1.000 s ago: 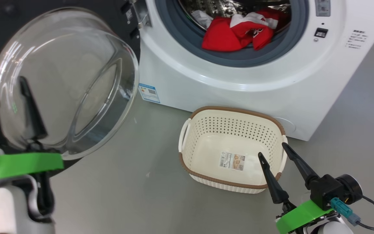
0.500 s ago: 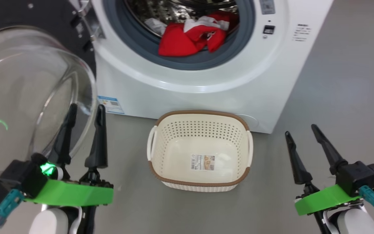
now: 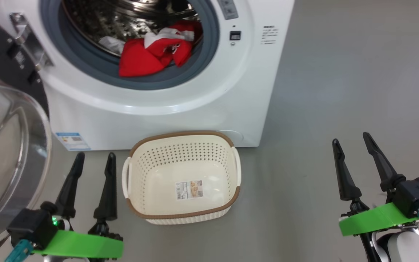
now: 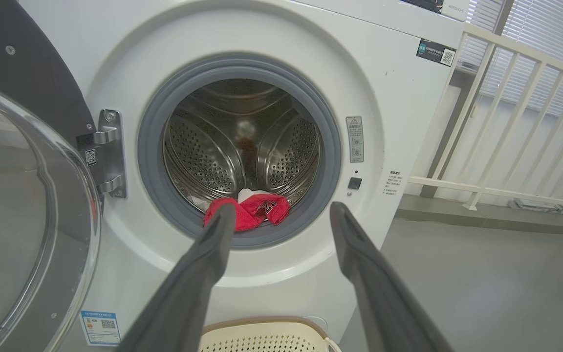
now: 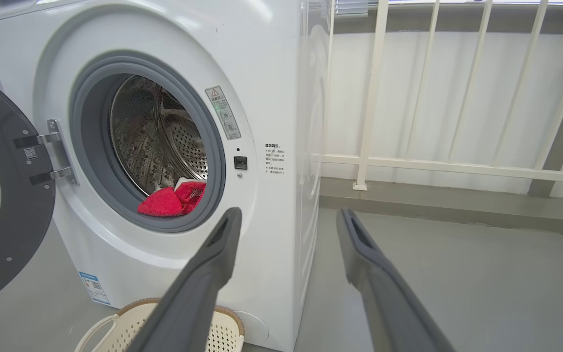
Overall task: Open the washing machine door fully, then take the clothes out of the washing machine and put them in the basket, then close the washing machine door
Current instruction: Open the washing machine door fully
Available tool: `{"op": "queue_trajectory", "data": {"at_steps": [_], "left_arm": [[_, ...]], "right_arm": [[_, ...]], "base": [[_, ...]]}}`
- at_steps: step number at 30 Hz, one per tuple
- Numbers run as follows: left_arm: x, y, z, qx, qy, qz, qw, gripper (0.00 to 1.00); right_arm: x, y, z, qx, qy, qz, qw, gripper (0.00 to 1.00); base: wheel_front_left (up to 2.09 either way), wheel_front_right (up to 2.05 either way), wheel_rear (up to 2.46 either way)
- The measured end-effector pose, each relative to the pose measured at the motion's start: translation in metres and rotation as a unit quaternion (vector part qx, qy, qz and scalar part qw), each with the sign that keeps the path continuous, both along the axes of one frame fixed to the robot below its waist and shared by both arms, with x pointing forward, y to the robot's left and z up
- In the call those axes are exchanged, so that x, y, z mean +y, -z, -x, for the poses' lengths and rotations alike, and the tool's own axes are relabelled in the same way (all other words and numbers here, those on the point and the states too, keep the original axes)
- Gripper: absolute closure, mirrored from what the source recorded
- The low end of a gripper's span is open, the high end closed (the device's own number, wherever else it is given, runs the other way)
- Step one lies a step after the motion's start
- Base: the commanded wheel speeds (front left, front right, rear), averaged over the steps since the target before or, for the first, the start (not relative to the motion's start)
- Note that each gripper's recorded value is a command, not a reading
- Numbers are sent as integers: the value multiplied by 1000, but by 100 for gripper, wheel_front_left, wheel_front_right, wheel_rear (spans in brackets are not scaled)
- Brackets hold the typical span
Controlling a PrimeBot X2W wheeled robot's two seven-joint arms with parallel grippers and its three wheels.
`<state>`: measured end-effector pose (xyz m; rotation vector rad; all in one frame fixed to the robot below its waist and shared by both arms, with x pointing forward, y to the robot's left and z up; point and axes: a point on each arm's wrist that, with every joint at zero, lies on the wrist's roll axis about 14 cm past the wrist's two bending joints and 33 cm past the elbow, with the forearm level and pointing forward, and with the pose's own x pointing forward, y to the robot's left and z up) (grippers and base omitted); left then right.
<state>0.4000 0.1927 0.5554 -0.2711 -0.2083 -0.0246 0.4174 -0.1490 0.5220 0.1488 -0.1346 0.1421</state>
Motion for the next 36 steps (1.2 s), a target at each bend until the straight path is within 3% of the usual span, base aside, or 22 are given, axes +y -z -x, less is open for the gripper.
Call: {"op": "queue_trajectory", "data": {"at_steps": [16,36], "left_arm": [[-5,23,27,43,1,-9,999,0],[4,29,39,54,-12,-18,998,0]], "right_arm": [[-34,-8,52,-8,49,3,999,0],[-35,-9,62,-9,52,1,999,0]], "base": [[0,0,0],[0,0,0]]}}
